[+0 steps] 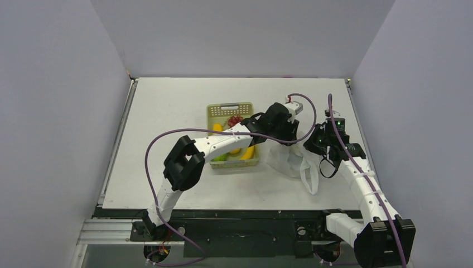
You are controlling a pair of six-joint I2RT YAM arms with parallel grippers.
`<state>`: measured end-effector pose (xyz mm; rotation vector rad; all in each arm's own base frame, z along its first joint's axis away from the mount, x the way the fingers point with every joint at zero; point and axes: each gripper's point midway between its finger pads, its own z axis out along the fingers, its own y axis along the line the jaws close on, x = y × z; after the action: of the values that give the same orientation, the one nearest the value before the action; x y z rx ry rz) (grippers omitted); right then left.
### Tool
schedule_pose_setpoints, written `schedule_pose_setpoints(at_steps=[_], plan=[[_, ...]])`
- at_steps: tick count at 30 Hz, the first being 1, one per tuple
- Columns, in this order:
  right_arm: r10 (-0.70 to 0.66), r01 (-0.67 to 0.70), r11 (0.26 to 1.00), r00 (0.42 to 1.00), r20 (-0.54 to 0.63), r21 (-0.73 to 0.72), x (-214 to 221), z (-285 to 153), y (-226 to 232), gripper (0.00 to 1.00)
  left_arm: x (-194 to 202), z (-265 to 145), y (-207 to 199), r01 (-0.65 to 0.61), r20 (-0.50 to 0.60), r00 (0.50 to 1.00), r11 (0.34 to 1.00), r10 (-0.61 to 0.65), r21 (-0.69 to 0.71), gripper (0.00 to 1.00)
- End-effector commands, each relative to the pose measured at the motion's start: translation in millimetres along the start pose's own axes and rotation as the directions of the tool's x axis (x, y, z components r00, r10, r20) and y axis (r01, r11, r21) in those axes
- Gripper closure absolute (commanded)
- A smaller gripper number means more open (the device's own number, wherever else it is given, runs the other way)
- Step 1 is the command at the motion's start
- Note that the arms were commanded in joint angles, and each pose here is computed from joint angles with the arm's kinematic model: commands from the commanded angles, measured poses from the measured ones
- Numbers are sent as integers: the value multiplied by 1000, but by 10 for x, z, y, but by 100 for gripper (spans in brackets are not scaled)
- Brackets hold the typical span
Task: Take the fake fruits out of the plastic bag
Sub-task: Untie the plastic bag at the center of the board.
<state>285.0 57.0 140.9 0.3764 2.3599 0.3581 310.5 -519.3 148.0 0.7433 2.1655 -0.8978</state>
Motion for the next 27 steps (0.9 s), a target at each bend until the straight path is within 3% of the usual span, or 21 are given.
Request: schedule_pose_setpoints(at_steps=[1,3,5,13,22,27], plan=[[8,-4,999,996,91,-41,-237,-125,138,100,-143,3,97,-1,34,999,998,3,-61,77],[14,-11,1000,994,105,-29,-256,-150,117,100,-130,-9,152,6,39,999,996,-3,-84,93],[27,-26,1000,992,123,-16,-276,-181,91,100,-173,-46,184,16,60,998,995,-10,-100,100],[123,-132,991,971,204,27,-465,-327,-180,100,-126,-233,509,86,125,990,988,-70,-127,100],[102,-119,989,980,170,91,-412,-329,-331,100,-206,-354,273,116,159,980,992,-122,45,100],[58,-83,986,984,170,142,-391,-491,-387,72,-171,-376,188,166,163,970,982,-179,90,100]])
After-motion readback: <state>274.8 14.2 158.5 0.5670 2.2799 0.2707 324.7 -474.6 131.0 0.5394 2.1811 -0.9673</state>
